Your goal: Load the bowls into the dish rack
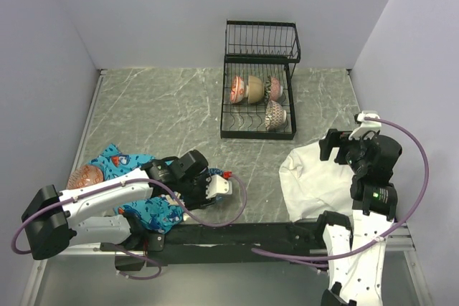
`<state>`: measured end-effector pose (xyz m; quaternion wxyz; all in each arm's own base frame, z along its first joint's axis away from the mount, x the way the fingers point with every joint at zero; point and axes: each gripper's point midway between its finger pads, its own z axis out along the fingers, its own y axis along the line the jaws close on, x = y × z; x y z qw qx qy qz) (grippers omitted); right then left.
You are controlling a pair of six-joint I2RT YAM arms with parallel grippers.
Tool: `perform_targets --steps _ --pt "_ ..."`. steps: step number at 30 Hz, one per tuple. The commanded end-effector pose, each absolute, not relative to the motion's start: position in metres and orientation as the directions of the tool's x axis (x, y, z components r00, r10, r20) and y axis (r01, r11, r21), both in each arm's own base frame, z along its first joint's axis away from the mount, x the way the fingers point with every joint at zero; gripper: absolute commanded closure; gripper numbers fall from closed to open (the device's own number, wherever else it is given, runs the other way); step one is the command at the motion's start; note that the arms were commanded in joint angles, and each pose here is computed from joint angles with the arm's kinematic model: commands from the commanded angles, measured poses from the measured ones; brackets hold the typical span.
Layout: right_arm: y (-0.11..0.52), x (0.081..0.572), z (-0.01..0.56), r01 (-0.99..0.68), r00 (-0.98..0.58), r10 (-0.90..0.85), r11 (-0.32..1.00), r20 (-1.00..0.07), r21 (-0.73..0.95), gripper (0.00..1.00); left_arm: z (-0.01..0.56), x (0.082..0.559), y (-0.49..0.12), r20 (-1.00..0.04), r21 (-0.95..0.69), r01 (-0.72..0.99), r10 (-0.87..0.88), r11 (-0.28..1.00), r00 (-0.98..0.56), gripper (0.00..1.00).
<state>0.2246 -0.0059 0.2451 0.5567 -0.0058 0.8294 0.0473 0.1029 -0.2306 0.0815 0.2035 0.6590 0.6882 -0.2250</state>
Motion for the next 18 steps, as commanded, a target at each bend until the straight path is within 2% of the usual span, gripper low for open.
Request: perform_targets --steps 1,11,18 --pt "-0.006 0.226 0.247 -0.050 -0.356 0.099 0.991 -0.929 0.125 0.02 0.092 0.114 -0.242 -0.624 0.018 0.998 0.781 0.053 -0.030 0.54" --pt "-0.018 0.224 0.242 0.002 -0.358 0.110 0.993 -0.927 0.117 0.02 0.081 0.103 -0.243 -0.610 0.003 1.000 0.792 0.013 -0.008 0.53" --pt "-0.023 0.220 0.245 0.029 -0.345 0.114 0.993 -0.932 0.111 0.02 0.066 0.112 -0.243 -0.605 0.042 0.997 0.796 0.060 -0.023 0.54"
